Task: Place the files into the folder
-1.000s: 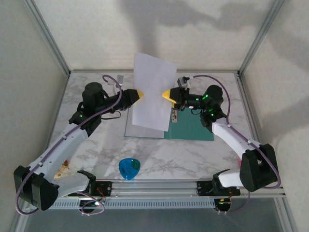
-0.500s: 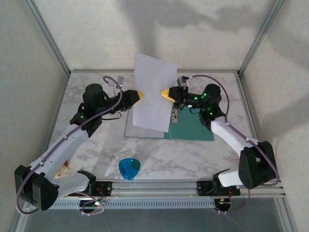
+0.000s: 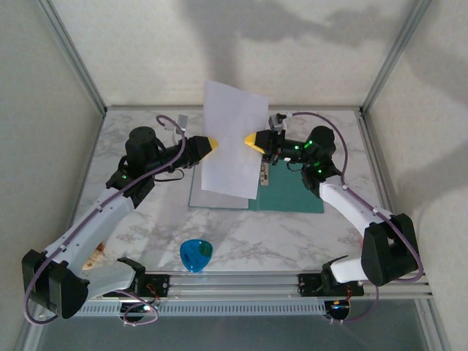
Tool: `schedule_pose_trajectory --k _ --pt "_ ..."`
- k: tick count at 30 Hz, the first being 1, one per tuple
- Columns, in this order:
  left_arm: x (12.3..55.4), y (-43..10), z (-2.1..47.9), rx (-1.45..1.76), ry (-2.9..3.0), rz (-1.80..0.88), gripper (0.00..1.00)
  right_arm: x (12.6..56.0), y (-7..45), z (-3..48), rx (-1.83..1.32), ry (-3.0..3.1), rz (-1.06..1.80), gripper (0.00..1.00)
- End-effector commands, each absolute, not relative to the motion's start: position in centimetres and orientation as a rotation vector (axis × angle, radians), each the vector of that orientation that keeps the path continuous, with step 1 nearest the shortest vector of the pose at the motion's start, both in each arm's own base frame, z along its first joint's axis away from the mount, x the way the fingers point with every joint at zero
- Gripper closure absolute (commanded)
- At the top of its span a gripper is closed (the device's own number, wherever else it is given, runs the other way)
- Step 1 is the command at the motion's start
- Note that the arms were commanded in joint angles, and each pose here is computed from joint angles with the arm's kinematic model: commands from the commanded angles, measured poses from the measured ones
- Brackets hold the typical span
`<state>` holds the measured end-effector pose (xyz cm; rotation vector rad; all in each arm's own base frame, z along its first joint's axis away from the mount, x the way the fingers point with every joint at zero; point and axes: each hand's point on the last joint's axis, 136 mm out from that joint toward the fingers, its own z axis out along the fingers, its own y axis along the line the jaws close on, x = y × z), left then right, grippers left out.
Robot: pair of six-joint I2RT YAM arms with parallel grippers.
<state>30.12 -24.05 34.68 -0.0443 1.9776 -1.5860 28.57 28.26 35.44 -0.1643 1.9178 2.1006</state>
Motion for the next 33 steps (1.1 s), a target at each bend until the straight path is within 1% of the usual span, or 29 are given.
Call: schedule_pose_trajectory --k 1,5,6,7,9,10,11,12,14,17,19,22,24,29,33 --pt "29.6 -24.2 35.5 -0.008 1.943 -1.606 0.67 28.5 28.5 36.9 -0.228 1.872 2.087 0.69" --pt "29.8 -24.3 35.0 -0.019 1.957 -1.605 0.67 28.5 28.7 36.4 -0.240 1.896 2.082 0.73" --pt "29.8 -24.3 35.0 -0.019 1.956 -1.607 0.67 28.5 28.7 36.3 -0.241 1.900 2.079 0.76" --pt "29.8 -24.3 35.1 -0.020 1.954 -1.608 0.67 28.5 28.7 36.1 -0.242 1.909 2.074 0.80" --pt "29.8 -24.3 35.2 -0.017 1.950 -1.605 0.66 28.5 28.7 35.6 -0.234 1.935 2.056 1.00" --pt "29.8 -24.3 35.2 -0.017 1.950 -1.603 0.64 28.5 28.7 35.4 -0.236 1.950 2.042 1.00" --pt "29.9 -24.2 35.2 -0.019 1.949 -1.598 0.59 28.4 28.7 35.2 -0.246 1.968 2.017 1.00" --pt "29.9 -24.2 35.1 -0.025 1.954 -1.591 0.51 28.3 28.7 34.6 -0.247 2.015 1.989 1.00" --pt "30.2 -24.0 34.8 -0.035 1.970 -1.567 0.40 27.9 28.5 34.2 -0.282 2.079 1.906 1.00" --pt "30.8 -23.9 33.9 -0.053 2.003 -1.525 0.23 27.8 27.4 33.4 -0.315 2.176 1.693 1.00" --pt "31.9 -23.4 32.6 -0.101 2.055 -1.440 0.16 28.2 26.1 32.4 -0.306 2.251 1.507 1.00" --pt "33.0 -23.1 30.8 -0.144 2.120 -1.360 0.11 29.1 23.8 30.8 -0.275 2.340 1.262 1.00" --pt "33.8 -22.9 30.2 -0.164 2.126 -1.316 0.09 29.7 22.2 29.9 -0.263 2.393 1.081 1.00" --pt "36.4 -20.0 28.2 -0.266 2.131 -1.030 0.03 31.2 17.1 28.6 -0.204 2.464 0.611 1.00" --pt "37.3 -20.5 24.8 -0.275 2.209 -1.024 0.01 32.1 13.4 29.0 -0.153 2.460 0.320 1.00"
